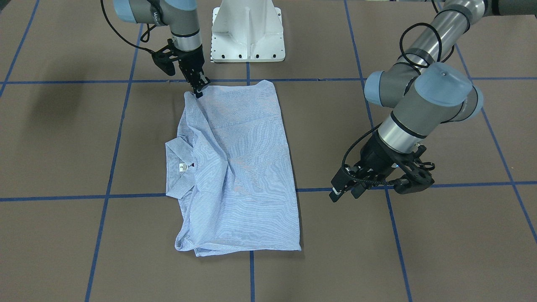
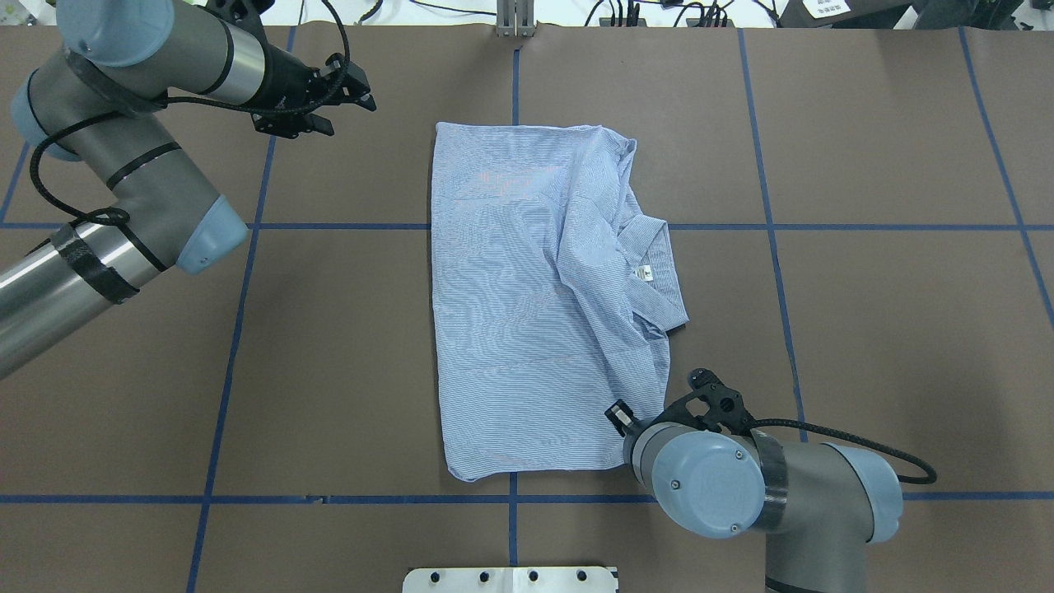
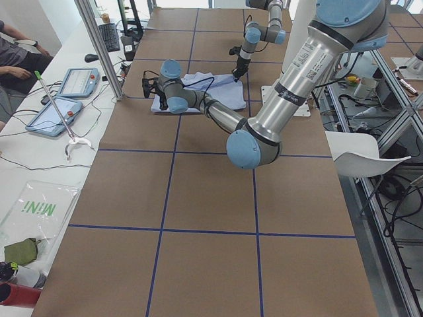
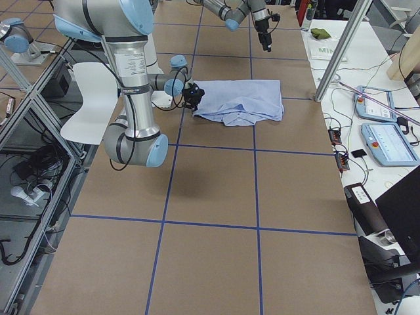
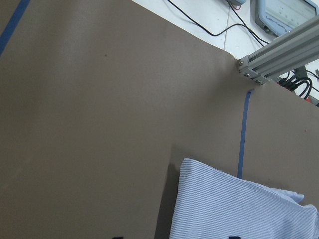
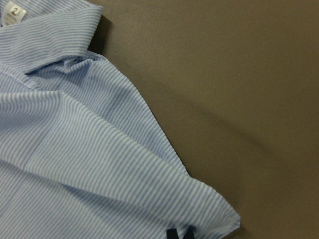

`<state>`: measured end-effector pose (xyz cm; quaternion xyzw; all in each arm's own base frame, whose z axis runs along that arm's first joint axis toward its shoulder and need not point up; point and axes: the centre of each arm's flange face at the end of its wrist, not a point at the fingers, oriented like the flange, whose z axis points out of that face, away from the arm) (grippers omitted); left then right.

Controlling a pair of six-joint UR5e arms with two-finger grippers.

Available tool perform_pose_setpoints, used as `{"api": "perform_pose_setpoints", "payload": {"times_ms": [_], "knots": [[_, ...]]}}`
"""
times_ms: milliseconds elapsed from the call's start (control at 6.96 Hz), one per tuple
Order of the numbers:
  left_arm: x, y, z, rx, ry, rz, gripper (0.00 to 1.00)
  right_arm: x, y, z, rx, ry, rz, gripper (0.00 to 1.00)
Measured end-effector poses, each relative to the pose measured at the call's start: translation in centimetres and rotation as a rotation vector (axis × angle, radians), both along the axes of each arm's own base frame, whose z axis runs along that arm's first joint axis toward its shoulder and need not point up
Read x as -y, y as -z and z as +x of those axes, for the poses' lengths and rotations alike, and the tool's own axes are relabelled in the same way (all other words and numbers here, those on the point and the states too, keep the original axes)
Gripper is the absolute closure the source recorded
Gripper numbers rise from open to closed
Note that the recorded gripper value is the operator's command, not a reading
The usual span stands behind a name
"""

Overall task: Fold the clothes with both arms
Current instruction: 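Lower the right gripper to the shirt corner nearest the robot and grasp, then lower the left gripper to the other near corner and grasp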

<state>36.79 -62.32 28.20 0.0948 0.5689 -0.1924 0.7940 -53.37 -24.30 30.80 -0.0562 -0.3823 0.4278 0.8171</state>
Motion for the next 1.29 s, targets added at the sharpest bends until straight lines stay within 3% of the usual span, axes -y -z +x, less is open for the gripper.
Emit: {"api": "perform_pose_setpoints", "payload": {"times_ms": [287,575,862,1149,1293], "knots": [[0.0,-0.2,-0.1,-0.002,0.004,-0.011,0.24,0.0,0.8,0.3,0.018,-0.007,-0.003,1.0],[-2.3,0.0,0.9,-0.053,0.037,-0.09,0.24,0.0,1.4,0.9,0.026,-0.013,-0.004,1.0],[-13.5,1.0,5.0,-0.153,0.047,-0.208,0.24,0.0,1.6,1.4,0.029,-0.015,-0.005,1.0],[-25.4,1.7,10.4,-0.156,0.04,-0.332,0.25,-0.1,1.9,1.9,0.037,-0.014,-0.004,1.0],[-29.6,1.4,13.1,-0.142,0.035,-0.371,0.26,-0.1,2.0,1.9,0.038,-0.014,-0.004,1.0]]}}
